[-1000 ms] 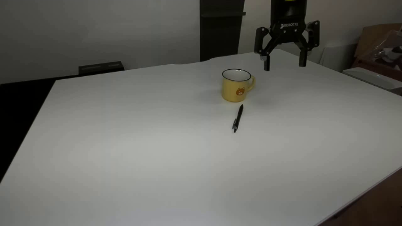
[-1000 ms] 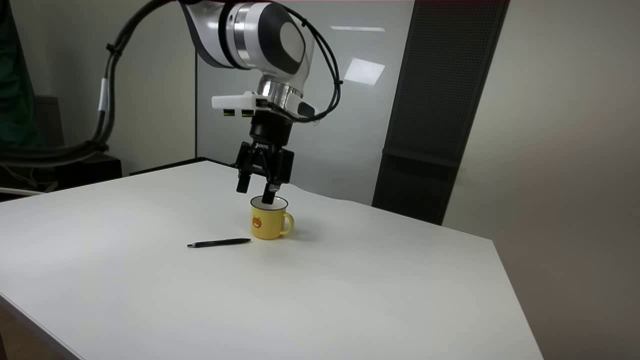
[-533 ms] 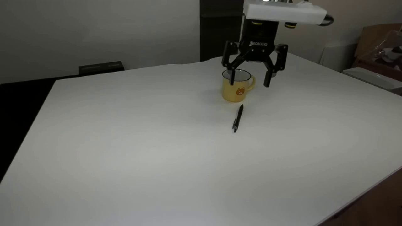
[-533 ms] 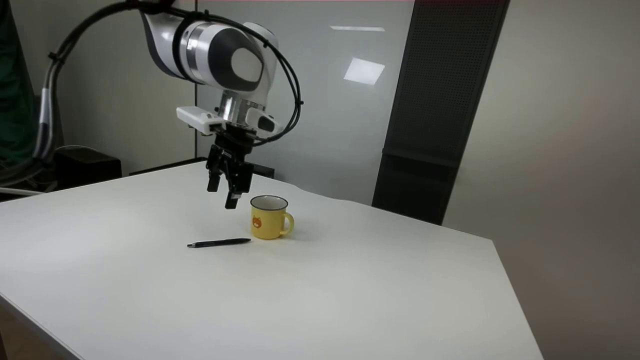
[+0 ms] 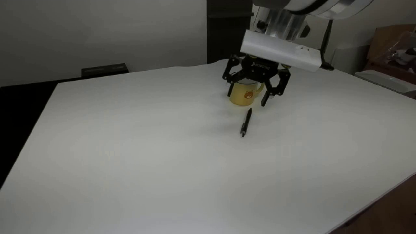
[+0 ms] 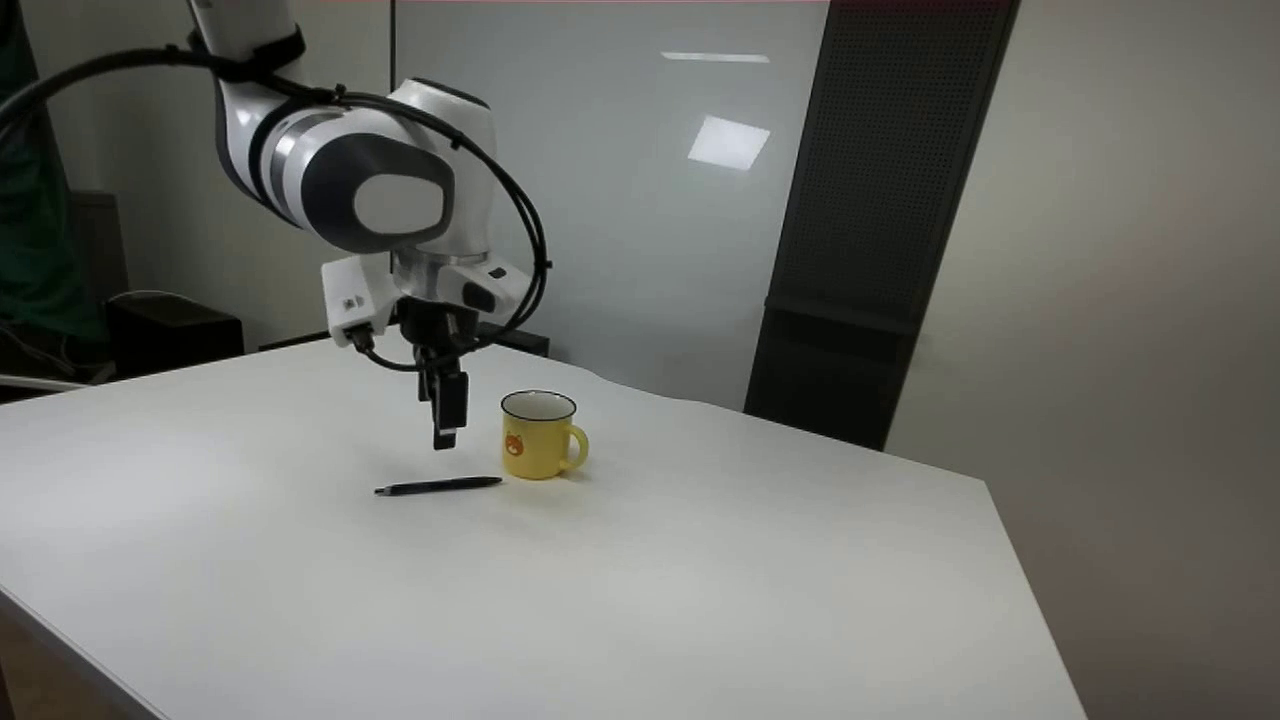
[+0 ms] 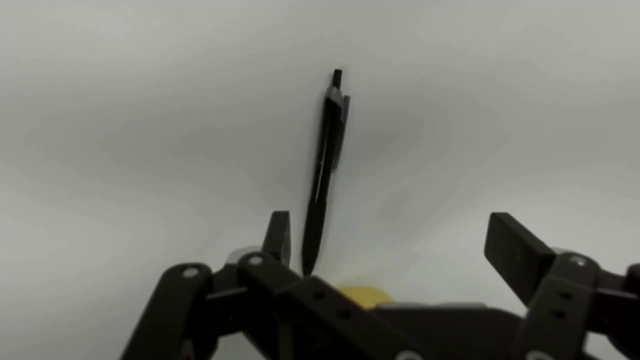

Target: Put the pen in the cup

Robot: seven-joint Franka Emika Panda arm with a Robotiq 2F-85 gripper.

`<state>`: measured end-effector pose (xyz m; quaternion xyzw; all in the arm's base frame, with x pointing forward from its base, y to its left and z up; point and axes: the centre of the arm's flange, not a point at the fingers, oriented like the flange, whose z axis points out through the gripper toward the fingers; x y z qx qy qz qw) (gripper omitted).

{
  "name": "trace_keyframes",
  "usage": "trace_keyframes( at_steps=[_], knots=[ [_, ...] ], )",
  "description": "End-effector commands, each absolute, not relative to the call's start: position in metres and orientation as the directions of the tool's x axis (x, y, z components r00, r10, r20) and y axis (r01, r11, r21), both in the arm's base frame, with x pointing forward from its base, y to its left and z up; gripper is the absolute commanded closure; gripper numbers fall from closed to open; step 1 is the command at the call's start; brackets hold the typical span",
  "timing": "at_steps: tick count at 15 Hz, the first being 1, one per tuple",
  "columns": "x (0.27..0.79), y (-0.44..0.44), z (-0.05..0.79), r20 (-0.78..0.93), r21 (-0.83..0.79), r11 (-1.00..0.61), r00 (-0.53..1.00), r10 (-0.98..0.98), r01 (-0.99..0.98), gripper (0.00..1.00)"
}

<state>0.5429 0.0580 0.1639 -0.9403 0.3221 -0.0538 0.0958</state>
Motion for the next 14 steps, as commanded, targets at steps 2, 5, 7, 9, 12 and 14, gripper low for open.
trace_keyframes(
  at_steps=[2,5,7,9,12,14],
  knots=[
    [0.543,0.045,0.143,0.157,-0.201,-0.673,0.654,-0.74,-0.712,0.0],
    [0.545,0.033,0.13,0.194,-0.157,-0.633,0.605,-0.772,-0.758,0.0],
    [0.544,0.03,0.124,0.2,-0.117,-0.621,0.594,-0.779,-0.775,0.0],
    [0.544,0.032,0.12,0.205,-0.091,-0.622,0.596,-0.776,-0.778,0.0],
    [0.544,0.043,0.119,0.202,-0.066,-0.638,0.616,-0.761,-0.767,0.0],
    [0.546,0.053,0.12,0.189,-0.053,-0.653,0.634,-0.75,-0.756,0.0]
  ],
)
